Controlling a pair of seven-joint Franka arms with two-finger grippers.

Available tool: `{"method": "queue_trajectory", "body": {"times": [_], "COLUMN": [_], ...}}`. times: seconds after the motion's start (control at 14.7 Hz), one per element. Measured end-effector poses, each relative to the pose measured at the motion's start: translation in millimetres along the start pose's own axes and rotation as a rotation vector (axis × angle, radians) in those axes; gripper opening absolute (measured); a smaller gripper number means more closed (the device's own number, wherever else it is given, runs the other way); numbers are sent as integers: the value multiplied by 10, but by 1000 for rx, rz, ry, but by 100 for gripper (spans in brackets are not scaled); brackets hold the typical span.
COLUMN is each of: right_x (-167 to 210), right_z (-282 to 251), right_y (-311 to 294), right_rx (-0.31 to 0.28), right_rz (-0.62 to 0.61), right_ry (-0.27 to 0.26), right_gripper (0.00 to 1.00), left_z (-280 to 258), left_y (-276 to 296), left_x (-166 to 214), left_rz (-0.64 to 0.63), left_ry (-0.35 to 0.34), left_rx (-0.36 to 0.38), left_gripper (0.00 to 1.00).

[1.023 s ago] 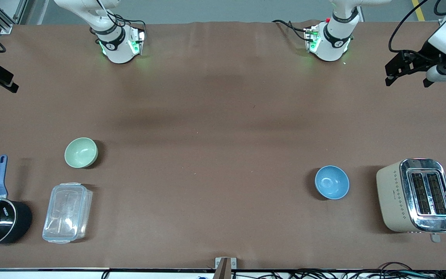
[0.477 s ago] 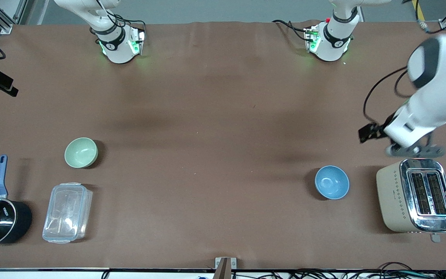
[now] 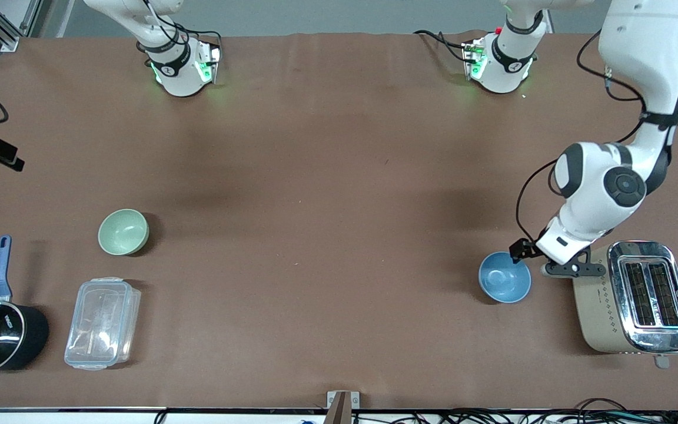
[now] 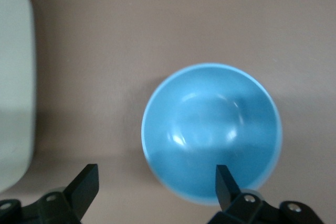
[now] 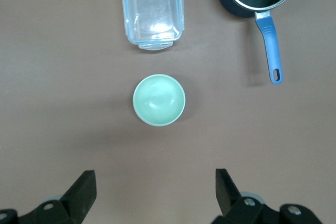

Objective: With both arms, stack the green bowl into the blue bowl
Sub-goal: 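Grip the blue bowl with the left gripper while the right gripper approaches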

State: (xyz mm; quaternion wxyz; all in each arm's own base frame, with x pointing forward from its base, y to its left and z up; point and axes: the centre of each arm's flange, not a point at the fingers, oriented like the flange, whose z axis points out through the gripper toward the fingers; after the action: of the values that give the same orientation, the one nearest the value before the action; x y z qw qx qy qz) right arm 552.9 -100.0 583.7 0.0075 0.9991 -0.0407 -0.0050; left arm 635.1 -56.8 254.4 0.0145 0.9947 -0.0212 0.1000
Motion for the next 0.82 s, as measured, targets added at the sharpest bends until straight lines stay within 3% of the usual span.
{"method": "queue_trajectory", "body": {"times": [0.07, 0.27, 0.61, 0.68, 0.82], "right_x": [20, 33, -18, -4, 46], "right_z": [187, 742, 1539, 1713, 2038], "right_y": [56, 116, 308, 360, 425], "right_rx": [0, 0, 2, 8, 31], "right_rz": [6, 13, 50, 63, 89], "right_ry": [2, 5, -7, -21, -41], "right_gripper": [100, 97, 97, 97, 97], "left_z": [164, 512, 537, 497, 431], "left_y": [-17, -19, 3, 30, 104], "left_x": [-17, -55, 39, 79, 125], "left_rz": [-4, -8, -13, -12, -12], "left_ry": [15, 21, 35, 45, 41], "left_rx": [-4, -11, -14, -17, -21], "left_gripper": [96, 64, 14, 7, 6]}}
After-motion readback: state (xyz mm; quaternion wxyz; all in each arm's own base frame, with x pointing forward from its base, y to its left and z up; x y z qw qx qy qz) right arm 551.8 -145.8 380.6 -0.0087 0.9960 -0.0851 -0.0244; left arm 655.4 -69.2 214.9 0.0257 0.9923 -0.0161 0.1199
